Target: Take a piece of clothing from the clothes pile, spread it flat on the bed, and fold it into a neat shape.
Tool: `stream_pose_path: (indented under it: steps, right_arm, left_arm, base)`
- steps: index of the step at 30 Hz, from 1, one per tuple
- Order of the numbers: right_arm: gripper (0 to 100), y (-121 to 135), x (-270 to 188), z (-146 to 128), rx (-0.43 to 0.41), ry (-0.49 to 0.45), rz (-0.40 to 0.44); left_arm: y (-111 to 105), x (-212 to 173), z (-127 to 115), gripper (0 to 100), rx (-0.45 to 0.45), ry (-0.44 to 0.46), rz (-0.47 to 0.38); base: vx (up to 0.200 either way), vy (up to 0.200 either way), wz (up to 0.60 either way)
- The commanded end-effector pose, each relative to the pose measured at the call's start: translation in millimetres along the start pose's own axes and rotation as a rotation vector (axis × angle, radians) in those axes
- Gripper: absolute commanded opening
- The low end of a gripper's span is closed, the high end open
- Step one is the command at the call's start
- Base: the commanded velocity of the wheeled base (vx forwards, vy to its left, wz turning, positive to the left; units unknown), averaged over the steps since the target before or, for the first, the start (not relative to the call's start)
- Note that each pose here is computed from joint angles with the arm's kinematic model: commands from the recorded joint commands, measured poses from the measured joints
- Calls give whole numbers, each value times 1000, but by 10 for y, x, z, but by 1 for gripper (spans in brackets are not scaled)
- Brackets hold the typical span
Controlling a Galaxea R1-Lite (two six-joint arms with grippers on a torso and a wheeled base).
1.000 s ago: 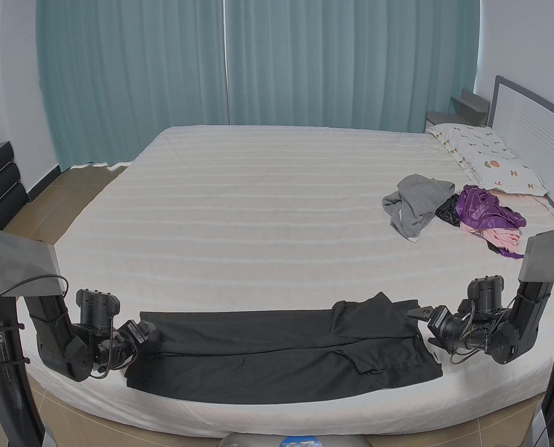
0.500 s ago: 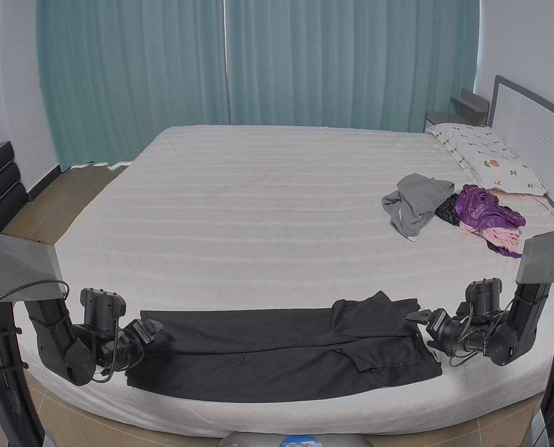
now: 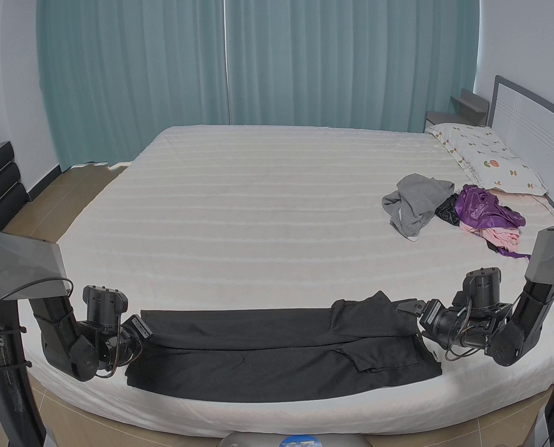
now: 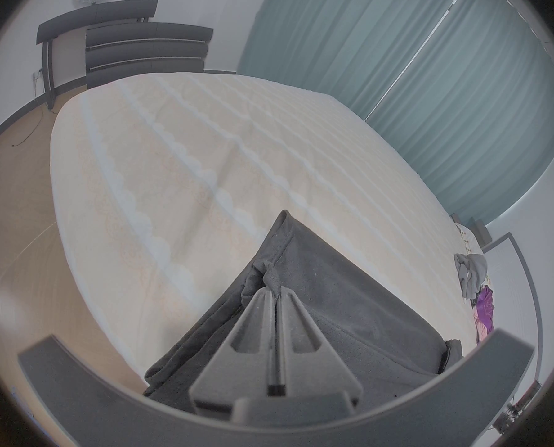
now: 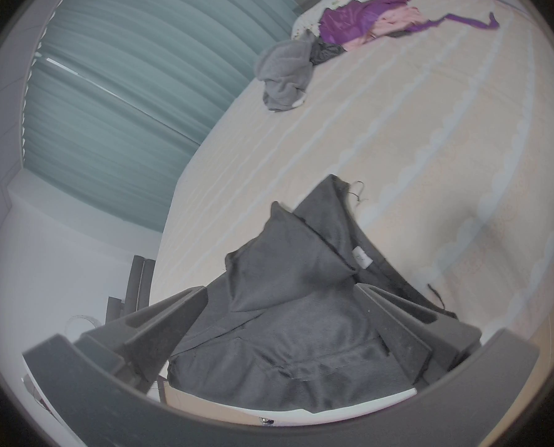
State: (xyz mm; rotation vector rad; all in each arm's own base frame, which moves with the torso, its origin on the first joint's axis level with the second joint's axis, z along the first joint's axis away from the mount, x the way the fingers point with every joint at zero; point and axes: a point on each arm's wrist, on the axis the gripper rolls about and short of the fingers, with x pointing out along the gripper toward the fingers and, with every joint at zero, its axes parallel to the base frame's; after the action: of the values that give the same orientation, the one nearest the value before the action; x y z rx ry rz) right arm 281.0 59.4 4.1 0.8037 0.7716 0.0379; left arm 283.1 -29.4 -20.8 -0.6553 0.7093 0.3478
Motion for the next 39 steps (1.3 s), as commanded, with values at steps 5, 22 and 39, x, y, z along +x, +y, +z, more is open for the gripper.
stream_pose_path:
  steps: [5,22,39]
  right_arm:
    - [100,19,253,-158,-46,-52,-146]
    - [100,14,460,-123,-42,-32,-195]
    - [0,169,457,39,-35,-92,-140]
  left_arm:
    - [-42,-46,49,0,-5,-35,-8]
    - [-39,-50,40,0,-5,-31,-8]
    - [-133,-102,142,0,0,-86,-64]
  base:
    - [0,0,0]
    - [0,0,0]
    - [0,0,0]
